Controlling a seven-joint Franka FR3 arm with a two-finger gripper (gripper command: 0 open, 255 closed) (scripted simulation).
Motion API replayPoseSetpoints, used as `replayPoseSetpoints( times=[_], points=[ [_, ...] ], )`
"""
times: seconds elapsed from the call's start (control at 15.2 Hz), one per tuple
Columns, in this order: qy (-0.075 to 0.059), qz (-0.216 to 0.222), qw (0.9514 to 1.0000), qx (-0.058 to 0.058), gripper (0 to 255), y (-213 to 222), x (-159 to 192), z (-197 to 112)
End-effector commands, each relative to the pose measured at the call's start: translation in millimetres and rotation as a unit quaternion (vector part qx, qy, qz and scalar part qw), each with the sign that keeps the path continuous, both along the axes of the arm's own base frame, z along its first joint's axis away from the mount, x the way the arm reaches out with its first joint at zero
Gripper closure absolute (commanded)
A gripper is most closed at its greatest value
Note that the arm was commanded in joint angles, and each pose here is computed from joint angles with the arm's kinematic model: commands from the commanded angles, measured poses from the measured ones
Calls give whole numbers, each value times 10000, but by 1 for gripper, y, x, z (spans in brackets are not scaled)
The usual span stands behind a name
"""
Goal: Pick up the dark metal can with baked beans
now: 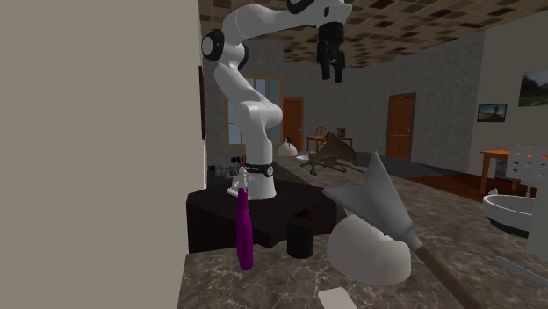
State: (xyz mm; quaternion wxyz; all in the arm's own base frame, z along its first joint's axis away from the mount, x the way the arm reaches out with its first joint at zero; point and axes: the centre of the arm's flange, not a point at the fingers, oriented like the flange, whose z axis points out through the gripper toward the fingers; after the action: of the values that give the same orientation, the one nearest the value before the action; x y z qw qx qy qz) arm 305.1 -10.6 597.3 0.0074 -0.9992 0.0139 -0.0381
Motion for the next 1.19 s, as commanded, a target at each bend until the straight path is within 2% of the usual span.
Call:
replayPoseSetpoints(
  times=[0.0, 1.12],
  points=[
    [0, 0, 10000, 0, 0, 0, 0, 0],
    [-37, 793, 9965, -259, 0, -101, -16, -197]
  ],
)
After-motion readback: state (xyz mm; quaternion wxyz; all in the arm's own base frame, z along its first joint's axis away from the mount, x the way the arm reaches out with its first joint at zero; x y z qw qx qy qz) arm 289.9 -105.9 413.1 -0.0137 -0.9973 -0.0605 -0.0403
